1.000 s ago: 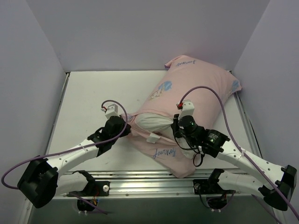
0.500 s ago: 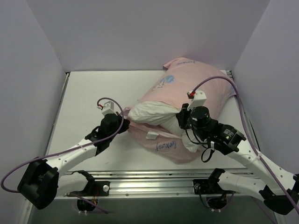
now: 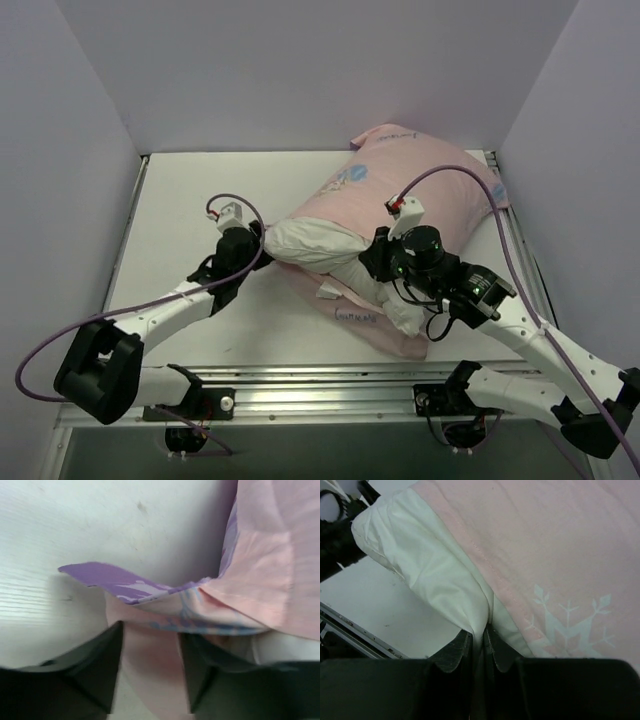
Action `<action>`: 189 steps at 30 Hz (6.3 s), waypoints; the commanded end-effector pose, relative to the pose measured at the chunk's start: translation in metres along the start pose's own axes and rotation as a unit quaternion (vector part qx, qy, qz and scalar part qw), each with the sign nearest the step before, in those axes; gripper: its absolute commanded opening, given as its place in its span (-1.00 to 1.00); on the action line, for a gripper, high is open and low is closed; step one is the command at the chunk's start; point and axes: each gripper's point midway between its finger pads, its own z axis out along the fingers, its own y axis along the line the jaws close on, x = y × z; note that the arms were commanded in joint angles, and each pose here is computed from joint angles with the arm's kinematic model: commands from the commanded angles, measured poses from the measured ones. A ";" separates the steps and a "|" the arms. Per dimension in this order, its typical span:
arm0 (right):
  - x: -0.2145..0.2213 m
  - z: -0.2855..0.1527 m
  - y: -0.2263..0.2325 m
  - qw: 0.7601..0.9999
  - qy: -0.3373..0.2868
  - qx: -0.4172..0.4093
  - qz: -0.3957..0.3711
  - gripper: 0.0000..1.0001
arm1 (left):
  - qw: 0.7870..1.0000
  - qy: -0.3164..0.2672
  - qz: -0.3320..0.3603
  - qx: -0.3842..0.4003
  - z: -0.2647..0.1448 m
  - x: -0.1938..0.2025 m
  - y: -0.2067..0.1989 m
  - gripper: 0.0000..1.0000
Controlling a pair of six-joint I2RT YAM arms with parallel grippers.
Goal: Remove the pillowcase from the pillow
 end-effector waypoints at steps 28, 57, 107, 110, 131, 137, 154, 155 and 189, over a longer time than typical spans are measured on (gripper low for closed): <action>-0.053 0.109 0.068 0.997 -0.063 0.036 -0.026 0.23 | 0.971 0.137 -0.014 0.197 -0.152 -0.015 -0.044 0.88; 0.085 0.012 -0.030 0.998 0.058 0.004 -0.016 0.53 | 0.958 0.164 0.056 0.228 -0.082 0.063 -0.128 -0.95; 0.066 0.002 -0.277 0.907 -0.042 0.322 0.266 -1.00 | 0.967 0.222 0.052 0.110 -0.269 0.009 -0.006 -0.95; 0.051 0.023 -0.237 0.947 -0.038 0.213 0.238 -0.97 | 0.960 0.250 0.025 0.126 -0.267 0.029 -0.003 0.13; -0.052 0.033 -0.061 0.998 -0.041 0.034 -0.033 0.53 | 0.970 0.232 -0.018 0.073 -0.152 0.008 -0.020 0.87; -0.024 0.078 -0.002 0.987 0.028 -0.025 -0.155 0.54 | 0.964 0.260 -0.026 0.044 -0.148 0.042 0.012 0.87; 0.040 0.168 0.066 0.915 0.176 -0.046 -0.359 0.66 | 0.972 0.217 -0.078 0.039 -0.118 0.064 0.039 -0.95; 0.046 0.176 0.061 0.913 0.182 -0.037 -0.364 0.66 | 0.973 0.216 -0.075 0.040 -0.119 0.063 0.038 -0.95; -0.135 0.062 -0.319 0.864 -0.056 0.487 0.112 -1.00 | 0.990 -0.012 0.088 -0.109 -0.279 -0.086 0.058 -0.95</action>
